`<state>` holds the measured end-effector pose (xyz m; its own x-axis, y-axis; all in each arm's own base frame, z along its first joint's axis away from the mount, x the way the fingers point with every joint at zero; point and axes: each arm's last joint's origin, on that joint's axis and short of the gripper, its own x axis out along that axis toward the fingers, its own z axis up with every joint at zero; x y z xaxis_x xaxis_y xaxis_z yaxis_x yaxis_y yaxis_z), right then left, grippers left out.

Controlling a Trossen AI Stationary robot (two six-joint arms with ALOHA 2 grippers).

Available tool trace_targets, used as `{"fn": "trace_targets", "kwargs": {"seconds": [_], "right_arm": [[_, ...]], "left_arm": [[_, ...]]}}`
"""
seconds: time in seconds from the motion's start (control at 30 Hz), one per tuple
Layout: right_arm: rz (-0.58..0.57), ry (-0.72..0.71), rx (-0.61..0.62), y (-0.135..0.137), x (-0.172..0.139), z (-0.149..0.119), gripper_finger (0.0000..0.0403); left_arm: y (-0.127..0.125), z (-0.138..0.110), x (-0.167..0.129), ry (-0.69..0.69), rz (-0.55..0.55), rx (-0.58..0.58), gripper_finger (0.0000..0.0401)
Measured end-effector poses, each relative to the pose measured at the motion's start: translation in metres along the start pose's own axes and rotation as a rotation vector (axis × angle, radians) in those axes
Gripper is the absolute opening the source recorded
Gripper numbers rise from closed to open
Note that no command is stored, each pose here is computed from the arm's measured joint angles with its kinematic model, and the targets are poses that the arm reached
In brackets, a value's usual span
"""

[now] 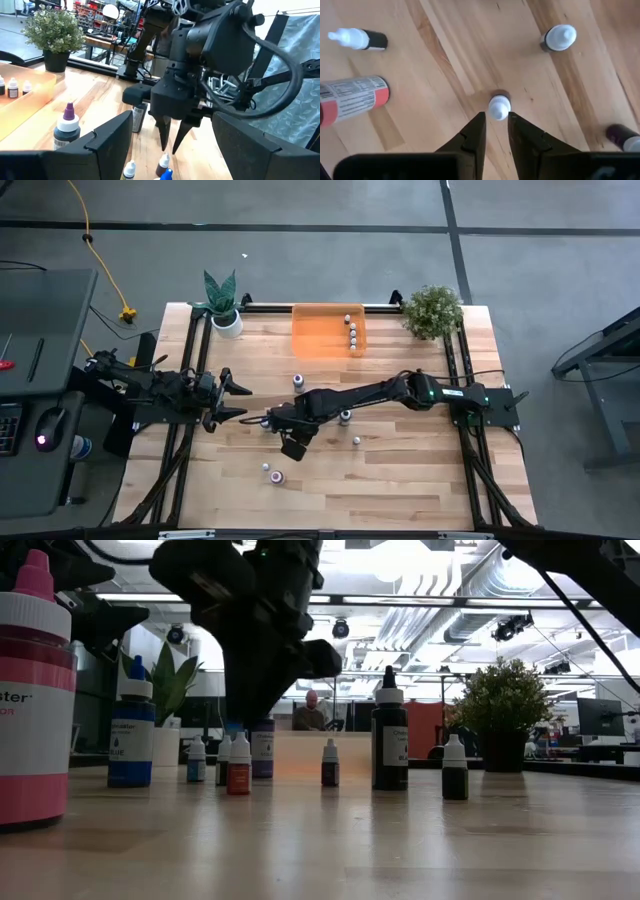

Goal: Pick & Place food coloring
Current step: Put the small pink food coloring bottle into the orange bin

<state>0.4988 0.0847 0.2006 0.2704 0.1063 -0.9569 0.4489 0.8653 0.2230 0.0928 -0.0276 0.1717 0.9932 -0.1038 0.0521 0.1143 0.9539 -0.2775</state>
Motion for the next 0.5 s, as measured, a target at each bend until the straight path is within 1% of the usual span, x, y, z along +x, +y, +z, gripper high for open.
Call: {"fn": "trace_targets", "kwargs": {"seconds": [0.1,0.23,0.33,0.5], "right_arm": [[0.003,-0.002,-0.009,-0.0003,-0.0001,0.0006,0.0095],[-0.032,-0.032,-0.051,-0.0011,0.0,0.0017,0.0145],[-0.037,-0.038,-0.078,-0.0011,-0.0001,0.0019,0.0181],[-0.043,-0.037,-0.194,-0.001,0.0,0.0017,0.022]], "left_arm": [[0.0,0.0,0.0,0.0,0.0,0.0,0.0271],[0.0,0.0,0.0,0.0,0.0,0.0,0.0271],[0.0,0.0,0.0,0.0,0.0,0.0,0.0271],[0.0,0.0,0.0,0.0,0.0,0.0,0.0271]]}}
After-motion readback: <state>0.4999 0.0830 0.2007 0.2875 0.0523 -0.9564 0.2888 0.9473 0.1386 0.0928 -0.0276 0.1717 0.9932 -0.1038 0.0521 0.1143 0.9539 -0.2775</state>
